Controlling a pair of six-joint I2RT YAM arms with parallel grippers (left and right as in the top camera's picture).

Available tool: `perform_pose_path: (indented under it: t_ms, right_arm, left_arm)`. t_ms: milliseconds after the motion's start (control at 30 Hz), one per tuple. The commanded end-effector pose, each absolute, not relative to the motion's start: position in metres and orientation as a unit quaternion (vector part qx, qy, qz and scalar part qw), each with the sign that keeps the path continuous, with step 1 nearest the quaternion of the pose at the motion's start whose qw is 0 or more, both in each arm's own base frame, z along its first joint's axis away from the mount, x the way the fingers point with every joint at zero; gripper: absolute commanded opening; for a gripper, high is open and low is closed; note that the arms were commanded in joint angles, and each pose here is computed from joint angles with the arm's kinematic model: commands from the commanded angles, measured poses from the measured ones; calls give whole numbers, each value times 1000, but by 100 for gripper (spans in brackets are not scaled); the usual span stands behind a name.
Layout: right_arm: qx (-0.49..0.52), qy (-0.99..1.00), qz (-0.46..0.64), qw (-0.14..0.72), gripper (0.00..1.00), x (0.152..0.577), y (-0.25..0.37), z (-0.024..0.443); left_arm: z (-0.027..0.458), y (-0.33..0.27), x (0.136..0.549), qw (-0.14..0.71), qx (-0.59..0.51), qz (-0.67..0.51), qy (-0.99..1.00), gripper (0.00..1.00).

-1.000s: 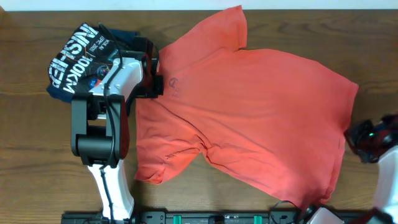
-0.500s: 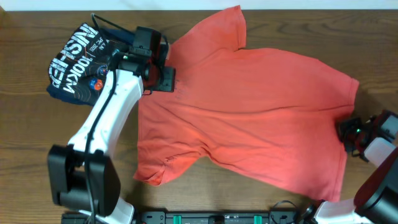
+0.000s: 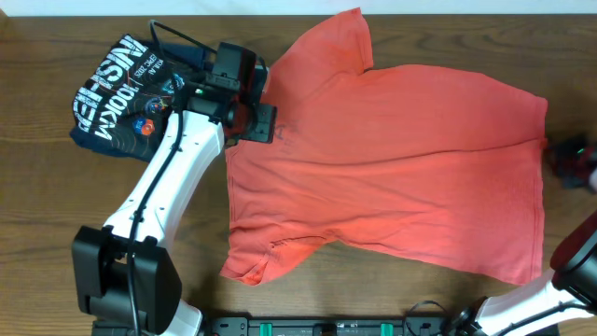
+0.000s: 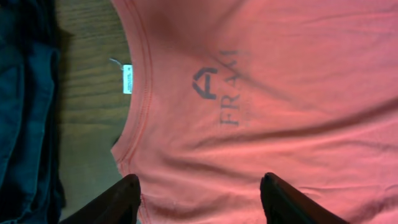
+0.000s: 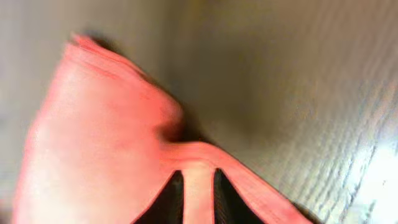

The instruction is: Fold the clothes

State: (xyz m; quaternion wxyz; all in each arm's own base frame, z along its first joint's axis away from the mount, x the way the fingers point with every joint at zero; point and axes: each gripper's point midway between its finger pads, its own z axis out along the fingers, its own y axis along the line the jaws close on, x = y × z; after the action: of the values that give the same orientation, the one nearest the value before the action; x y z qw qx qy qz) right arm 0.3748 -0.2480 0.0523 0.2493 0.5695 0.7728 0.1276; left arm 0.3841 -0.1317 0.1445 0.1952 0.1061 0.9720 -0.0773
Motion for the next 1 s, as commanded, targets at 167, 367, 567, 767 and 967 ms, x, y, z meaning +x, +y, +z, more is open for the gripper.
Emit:
perform_pose_path:
  t_ms: [167,367,567,767,967]
  right_arm:
    - [478,788,253,294,20,378,-218,166]
    - [443,818,256,263,20,358,-173,186]
    - [423,832,261,246,21,352,-148,193]
    - [414,855,220,224,22,350,-139,180]
    - [430,864,123,230,24,368,-138,141]
  left_arm:
    - [118,-144,407,201,158,-71,964,63]
    - [49,-143,403,121,163,-58,977,32]
    - [-7,-117,372,8,152,-13,988,13]
    - [-29,-65,344,-78,59,45,994,7]
    - [-29,-54,332,-105,13,9,994,11]
